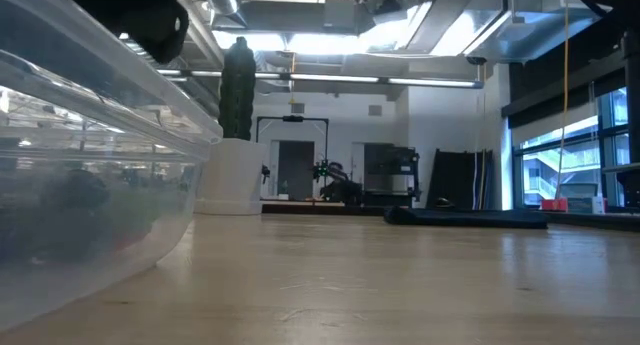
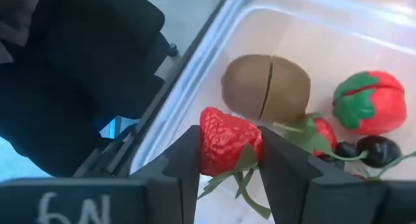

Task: Pick and placing Produce into tupperware
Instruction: Put the strawberry in the transparent bin, then put the blueberry in the transparent bin

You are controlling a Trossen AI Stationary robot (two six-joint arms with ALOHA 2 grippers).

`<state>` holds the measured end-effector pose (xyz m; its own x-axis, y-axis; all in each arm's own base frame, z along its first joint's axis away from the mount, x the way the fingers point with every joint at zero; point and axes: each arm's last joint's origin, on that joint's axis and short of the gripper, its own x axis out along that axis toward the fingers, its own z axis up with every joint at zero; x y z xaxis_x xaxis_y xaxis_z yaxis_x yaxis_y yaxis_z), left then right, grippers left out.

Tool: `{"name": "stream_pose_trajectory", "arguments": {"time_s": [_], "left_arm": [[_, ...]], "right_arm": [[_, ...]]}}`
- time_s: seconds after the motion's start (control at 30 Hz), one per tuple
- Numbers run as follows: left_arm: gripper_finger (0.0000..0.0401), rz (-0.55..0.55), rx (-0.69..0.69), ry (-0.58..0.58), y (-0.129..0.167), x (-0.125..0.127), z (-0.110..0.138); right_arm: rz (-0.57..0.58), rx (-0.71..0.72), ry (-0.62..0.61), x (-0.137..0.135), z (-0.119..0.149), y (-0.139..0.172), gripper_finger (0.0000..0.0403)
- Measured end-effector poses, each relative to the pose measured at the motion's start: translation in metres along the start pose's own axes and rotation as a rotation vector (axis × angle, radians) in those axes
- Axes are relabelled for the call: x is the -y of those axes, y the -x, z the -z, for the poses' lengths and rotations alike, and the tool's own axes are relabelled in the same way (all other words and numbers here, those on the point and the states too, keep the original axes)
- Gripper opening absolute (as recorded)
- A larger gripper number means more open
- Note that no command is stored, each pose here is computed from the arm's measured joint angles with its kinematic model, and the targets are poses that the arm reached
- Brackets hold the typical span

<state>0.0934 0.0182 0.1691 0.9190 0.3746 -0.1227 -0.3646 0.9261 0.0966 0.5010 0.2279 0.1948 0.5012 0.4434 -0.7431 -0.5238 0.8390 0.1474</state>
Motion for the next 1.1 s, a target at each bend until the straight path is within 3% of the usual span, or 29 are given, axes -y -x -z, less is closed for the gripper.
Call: {"name": "stream_pose_trajectory", "arguments": {"time_s": [0.17,0.7,0.93,1.1], "left_arm": [[0.013,0.0,0.0,0.001,0.0,0.0,0.0],[0.013,0.0,0.0,0.0,0.0,0.0,0.0],[0.013,0.0,0.0,0.0,0.0,0.0,0.0],[0.013,0.0,0.0,0.0,0.0,0.0,0.0]], "right_arm": [[0.002,0.002,-0.059,0.001,0.0,-0.001,0.0154],[0.022,-0.031,-0.088,0.017,0.003,0.005,0.0242],[0.031,-0.005,-0.072,0.017,-0.014,0.052,0.0252],[0.077,-0.077,-0.072,0.006,-0.017,0.096,0.0253]]}}
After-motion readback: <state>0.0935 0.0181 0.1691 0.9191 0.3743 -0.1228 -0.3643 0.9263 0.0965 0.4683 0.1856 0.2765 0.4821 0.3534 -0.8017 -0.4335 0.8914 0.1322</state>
